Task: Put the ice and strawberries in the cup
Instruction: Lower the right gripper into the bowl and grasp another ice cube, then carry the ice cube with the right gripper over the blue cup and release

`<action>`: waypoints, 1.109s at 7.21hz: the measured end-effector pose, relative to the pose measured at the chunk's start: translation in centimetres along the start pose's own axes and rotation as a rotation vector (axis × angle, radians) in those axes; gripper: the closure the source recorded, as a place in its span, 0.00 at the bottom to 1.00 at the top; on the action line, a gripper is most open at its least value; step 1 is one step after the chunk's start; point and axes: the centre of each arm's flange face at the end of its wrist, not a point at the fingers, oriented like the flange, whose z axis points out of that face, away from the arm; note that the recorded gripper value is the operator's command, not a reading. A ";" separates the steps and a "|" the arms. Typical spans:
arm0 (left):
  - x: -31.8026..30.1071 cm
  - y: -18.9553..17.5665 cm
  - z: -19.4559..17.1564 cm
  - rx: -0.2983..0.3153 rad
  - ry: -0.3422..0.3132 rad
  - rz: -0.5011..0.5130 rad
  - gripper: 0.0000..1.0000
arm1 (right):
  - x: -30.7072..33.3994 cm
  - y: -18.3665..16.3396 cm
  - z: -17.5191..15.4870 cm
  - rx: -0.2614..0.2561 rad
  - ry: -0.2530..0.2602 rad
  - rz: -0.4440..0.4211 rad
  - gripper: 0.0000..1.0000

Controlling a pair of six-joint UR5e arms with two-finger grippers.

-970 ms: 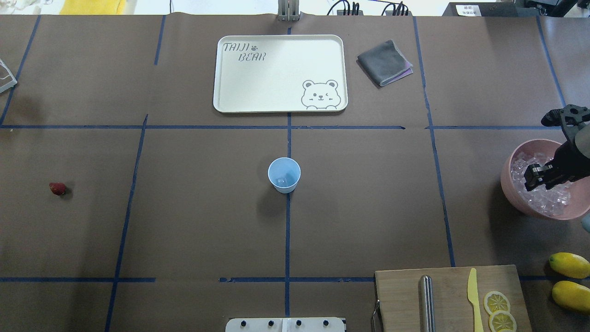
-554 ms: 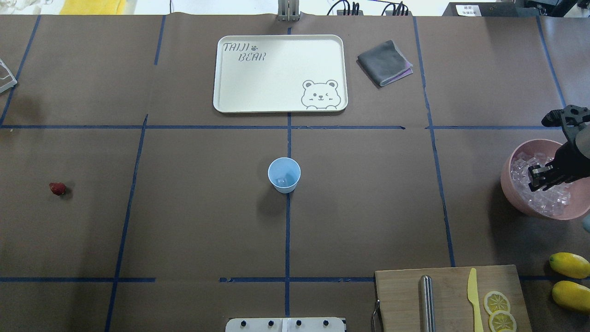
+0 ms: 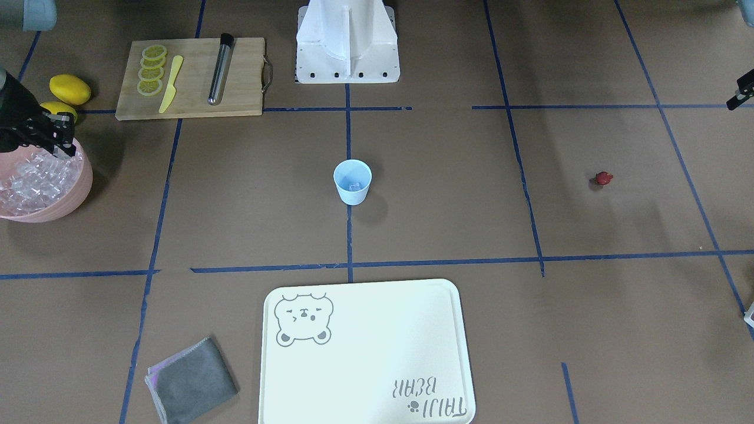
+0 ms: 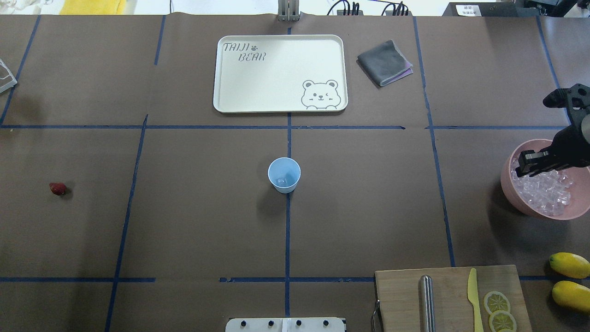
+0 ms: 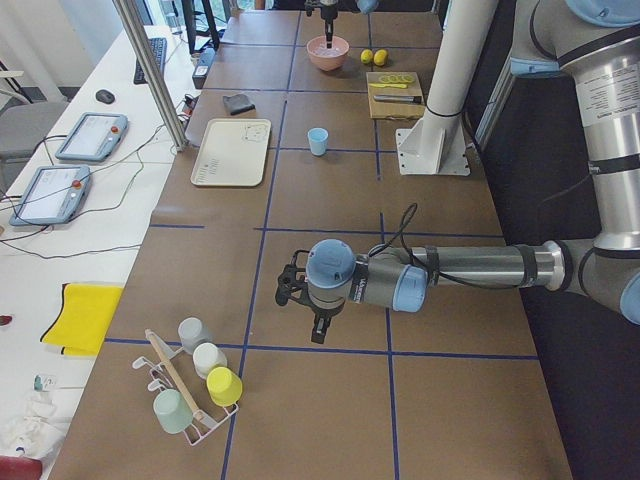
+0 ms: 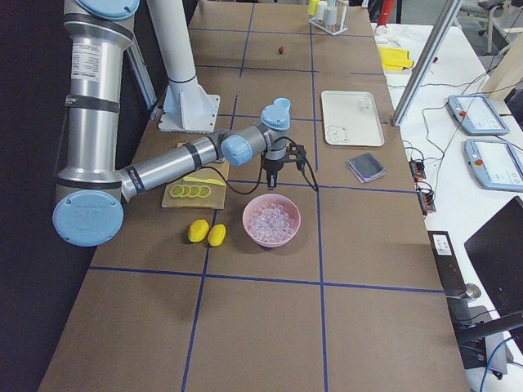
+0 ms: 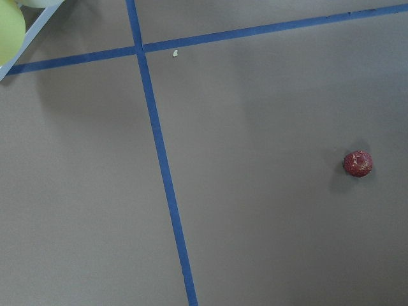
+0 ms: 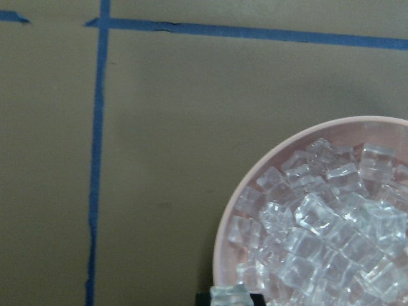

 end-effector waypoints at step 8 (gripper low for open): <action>0.1 0.0 -0.1 0.018 -0.001 0.015 0.00 | -42.1 -0.2 4.1 0.054 -0.234 0.428 0.99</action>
